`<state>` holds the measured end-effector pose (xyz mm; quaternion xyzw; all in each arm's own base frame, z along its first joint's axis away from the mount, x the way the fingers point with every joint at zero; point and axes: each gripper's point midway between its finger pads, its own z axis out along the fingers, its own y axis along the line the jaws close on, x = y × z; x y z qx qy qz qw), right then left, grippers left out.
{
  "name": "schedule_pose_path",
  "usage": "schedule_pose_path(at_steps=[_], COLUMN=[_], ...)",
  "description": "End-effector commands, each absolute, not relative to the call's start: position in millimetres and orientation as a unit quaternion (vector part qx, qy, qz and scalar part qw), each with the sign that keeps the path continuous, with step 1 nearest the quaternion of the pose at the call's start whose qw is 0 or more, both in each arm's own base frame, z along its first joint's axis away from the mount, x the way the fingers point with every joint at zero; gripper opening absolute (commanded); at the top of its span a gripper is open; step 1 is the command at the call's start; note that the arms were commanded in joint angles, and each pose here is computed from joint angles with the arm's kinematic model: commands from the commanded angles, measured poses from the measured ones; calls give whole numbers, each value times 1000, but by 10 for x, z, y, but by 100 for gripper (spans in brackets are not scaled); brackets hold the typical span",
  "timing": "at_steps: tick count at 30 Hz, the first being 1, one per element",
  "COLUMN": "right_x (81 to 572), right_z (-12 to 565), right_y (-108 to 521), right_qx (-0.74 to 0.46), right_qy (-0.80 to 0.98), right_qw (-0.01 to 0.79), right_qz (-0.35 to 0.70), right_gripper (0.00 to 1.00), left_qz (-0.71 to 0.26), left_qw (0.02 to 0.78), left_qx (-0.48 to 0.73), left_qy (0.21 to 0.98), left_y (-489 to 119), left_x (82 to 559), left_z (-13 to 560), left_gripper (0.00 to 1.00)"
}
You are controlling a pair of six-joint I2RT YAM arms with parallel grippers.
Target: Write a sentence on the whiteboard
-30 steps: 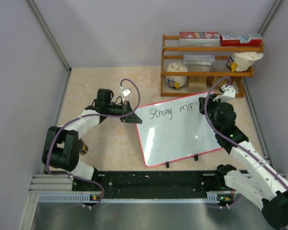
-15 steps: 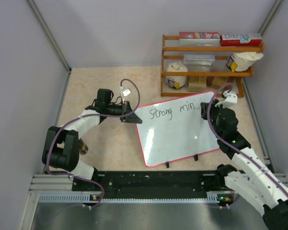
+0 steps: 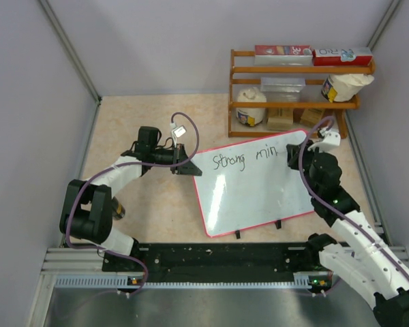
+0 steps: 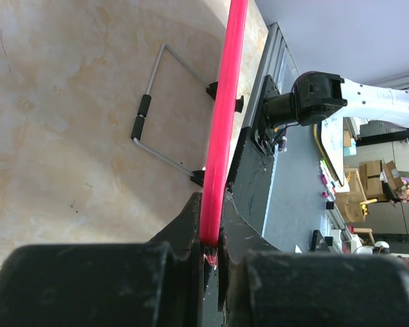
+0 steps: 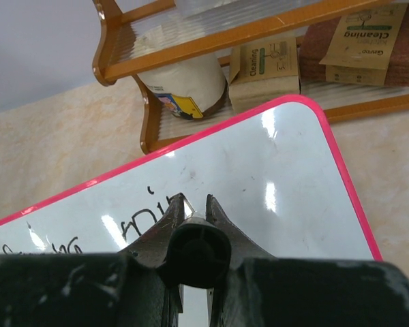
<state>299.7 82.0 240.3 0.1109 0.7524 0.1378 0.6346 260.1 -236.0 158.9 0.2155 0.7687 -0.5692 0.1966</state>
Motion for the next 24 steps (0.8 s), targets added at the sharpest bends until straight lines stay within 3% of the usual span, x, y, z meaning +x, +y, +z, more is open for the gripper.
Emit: schedule_pose_path(at_steps=[1,24], right_x=[3052,3215], right_z=[2854,2676], right_y=[755,666], right_qx=[127,135], right_qy=[714,729], right_qw=[673,659], right_qz=[144,131], right_gripper=[0,0], left_qz=[-500,-499], left_qw=[216,213], left_qx=[245,245], left_qy=[802,803], left_y=[-2367,-2365], left_x=[2599,2597], left_z=[1176,1164], left_gripper=[0,0])
